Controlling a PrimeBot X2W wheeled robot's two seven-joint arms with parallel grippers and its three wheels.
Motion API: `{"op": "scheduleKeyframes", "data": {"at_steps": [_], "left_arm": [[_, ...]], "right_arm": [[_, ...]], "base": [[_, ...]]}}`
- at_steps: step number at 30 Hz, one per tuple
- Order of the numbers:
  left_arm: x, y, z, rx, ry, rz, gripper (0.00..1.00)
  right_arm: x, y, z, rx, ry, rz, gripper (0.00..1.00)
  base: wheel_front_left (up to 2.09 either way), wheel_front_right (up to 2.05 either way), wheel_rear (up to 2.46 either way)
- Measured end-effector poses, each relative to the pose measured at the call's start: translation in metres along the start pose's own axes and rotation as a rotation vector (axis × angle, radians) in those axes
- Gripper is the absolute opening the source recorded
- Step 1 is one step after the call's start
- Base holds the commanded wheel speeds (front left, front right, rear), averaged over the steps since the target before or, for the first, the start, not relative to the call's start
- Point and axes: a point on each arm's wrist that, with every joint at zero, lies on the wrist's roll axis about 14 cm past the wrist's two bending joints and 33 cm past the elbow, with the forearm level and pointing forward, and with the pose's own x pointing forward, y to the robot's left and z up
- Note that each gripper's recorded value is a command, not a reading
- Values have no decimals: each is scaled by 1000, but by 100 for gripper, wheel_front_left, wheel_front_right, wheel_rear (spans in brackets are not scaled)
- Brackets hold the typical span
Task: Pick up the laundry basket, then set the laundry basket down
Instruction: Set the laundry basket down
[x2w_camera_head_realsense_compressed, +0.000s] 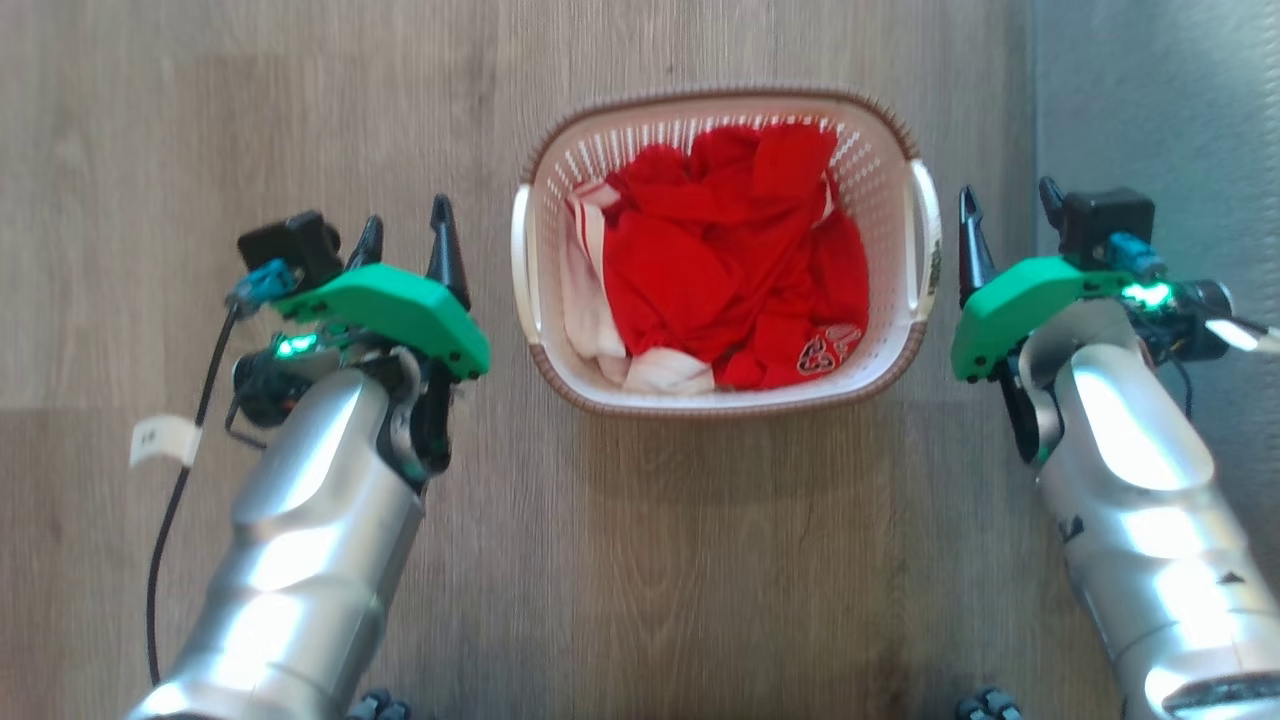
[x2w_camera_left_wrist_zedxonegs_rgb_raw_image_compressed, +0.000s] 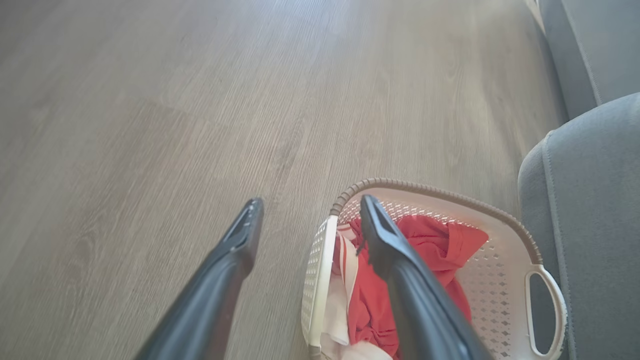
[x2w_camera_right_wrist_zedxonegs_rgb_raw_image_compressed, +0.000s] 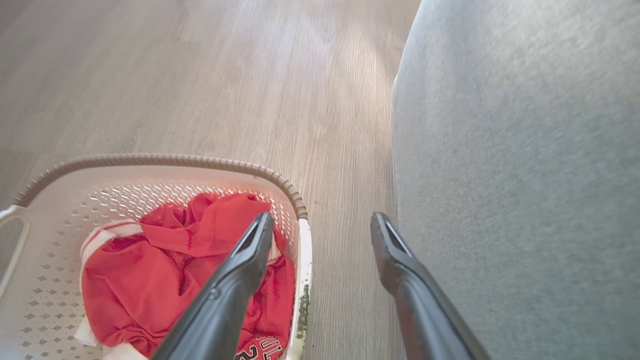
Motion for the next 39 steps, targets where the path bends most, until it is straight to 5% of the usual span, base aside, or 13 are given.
{"op": "scheduleKeyframes", "data": {"at_steps": [6, 19, 39], "left_arm": [[-32, -3, 41, 15, -156, -2, 100], [-122, -53, 109, 238, -487, -135, 100], [-221, -51, 100, 325, -622, -141, 100]], "right_arm": [[-27, 2, 41, -1, -124, -16, 100], [-96, 9, 99, -7, -340, -35, 100], [-191, 25, 125, -1, -527, -36, 100]], "base": [[0, 0, 0], [0, 0, 0], [0, 0, 0]]}}
